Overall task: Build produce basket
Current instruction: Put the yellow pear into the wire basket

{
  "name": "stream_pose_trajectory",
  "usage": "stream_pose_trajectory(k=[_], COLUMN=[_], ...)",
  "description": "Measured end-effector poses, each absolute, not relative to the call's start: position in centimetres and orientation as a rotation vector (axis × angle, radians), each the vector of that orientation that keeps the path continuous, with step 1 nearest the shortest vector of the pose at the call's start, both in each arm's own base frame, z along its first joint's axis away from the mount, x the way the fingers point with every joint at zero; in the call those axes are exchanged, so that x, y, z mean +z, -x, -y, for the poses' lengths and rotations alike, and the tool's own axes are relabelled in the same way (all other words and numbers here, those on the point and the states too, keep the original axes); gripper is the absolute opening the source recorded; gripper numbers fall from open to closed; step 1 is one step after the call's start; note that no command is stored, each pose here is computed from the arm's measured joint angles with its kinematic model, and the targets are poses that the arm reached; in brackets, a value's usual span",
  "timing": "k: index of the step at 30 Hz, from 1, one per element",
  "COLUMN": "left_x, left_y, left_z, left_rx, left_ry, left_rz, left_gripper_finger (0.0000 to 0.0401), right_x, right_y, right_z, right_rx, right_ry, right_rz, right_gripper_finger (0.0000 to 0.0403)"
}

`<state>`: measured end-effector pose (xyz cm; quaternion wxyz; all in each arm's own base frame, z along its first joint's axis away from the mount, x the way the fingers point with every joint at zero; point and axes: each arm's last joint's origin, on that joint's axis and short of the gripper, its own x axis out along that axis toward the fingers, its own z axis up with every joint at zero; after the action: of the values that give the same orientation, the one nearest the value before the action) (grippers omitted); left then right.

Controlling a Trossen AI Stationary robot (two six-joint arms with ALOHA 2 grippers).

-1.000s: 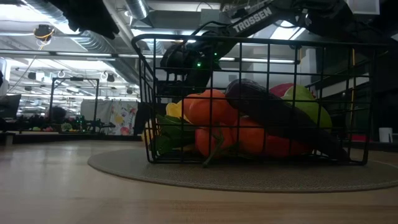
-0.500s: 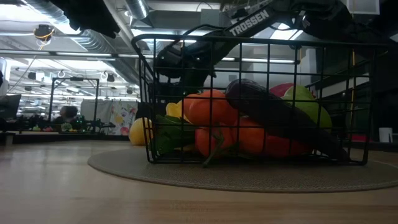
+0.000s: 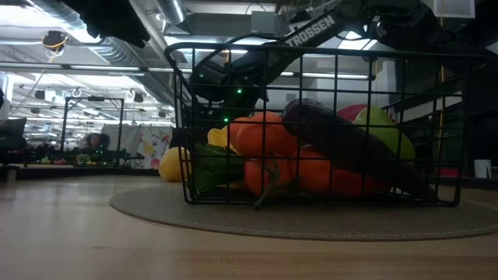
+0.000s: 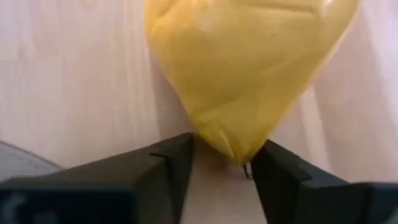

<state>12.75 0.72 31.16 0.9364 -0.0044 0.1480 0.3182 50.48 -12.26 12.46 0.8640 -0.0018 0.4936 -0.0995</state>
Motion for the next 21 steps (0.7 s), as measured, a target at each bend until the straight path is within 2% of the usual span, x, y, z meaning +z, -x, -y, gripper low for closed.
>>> stream_pose_trajectory(k=[8,16,21], left_x=[31.2,31.2,31.2], left_y=[-12.8,-12.7,-12.7], left_z=[-0.7,-0.7,-0.7], left_rx=[0.65,0.65,0.65], left_ry=[0.009,0.009,0.009], left_rz=[-0.302,-0.302,-0.302], left_gripper_finger=[0.0218,0.0218,0.0218], right_x=[12.3,13.2,17.1], right_y=[-50.6,-50.9,-51.5], right_z=[12.4,10.7,9.0], right_rx=[-0.245,-0.239,-0.26], right_ry=[-0.034,0.007,0.135], right_rz=[-1.014,-1.021,-0.962], right_gripper_finger=[0.0012,0.0002,0.0001])
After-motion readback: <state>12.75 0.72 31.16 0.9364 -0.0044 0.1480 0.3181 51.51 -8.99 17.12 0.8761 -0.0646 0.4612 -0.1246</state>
